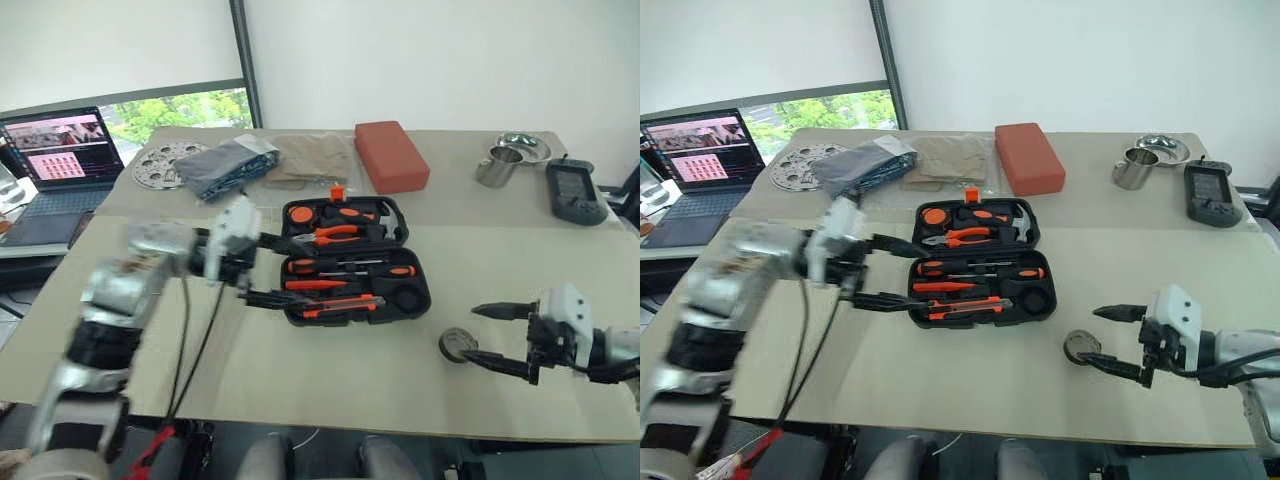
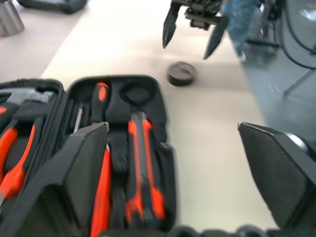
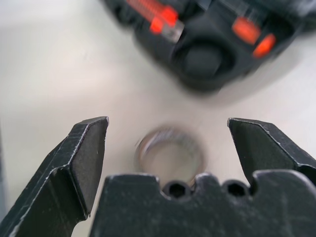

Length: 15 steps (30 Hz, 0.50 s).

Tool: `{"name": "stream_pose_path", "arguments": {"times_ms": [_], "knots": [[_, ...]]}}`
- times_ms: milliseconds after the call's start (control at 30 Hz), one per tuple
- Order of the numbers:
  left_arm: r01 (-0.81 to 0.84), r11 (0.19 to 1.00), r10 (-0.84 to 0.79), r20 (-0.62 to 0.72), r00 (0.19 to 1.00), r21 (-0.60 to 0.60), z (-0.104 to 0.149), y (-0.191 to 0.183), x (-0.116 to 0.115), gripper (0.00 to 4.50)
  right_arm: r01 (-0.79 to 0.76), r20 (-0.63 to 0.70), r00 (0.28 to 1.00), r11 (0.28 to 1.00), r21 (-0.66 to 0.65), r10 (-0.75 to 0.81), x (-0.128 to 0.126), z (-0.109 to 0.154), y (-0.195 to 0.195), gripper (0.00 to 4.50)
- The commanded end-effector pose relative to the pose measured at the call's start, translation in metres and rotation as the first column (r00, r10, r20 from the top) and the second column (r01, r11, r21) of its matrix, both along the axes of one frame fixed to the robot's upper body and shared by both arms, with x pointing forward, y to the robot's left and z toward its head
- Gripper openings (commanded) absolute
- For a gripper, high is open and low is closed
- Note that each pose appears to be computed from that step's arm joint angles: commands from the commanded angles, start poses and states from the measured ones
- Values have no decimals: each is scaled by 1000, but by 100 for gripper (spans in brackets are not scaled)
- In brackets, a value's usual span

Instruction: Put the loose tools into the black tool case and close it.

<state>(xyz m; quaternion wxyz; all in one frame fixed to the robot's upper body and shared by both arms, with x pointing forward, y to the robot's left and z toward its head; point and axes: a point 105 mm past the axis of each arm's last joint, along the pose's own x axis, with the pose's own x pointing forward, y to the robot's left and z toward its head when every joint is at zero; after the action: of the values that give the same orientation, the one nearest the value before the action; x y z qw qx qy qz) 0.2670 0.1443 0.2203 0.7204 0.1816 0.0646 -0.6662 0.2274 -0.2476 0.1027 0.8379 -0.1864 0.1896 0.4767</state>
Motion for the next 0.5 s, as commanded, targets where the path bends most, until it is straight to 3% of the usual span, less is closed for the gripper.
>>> {"name": "stream_pose_path", "arguments": {"times_ms": [33, 133, 367, 500], "knots": [[-52, 998, 52, 8, 999, -30, 13, 14, -10, 442, -34, 13, 999, 998, -46, 34, -1, 2, 5, 450], [-108, 994, 108, -27, 994, -19, 10, 32, -22, 442, -40, 1, 999, 998, -48, 40, -1, -5, 12, 450], [-97, 995, 96, -52, 994, -13, 9, 32, -45, 442, -79, -11, 997, 994, -72, 78, 3, -12, 21, 450], [-124, 992, 124, -51, 991, 17, 4, 37, -45, 450, -82, -13, 997, 993, -82, 81, 8, -16, 25, 336]]}}
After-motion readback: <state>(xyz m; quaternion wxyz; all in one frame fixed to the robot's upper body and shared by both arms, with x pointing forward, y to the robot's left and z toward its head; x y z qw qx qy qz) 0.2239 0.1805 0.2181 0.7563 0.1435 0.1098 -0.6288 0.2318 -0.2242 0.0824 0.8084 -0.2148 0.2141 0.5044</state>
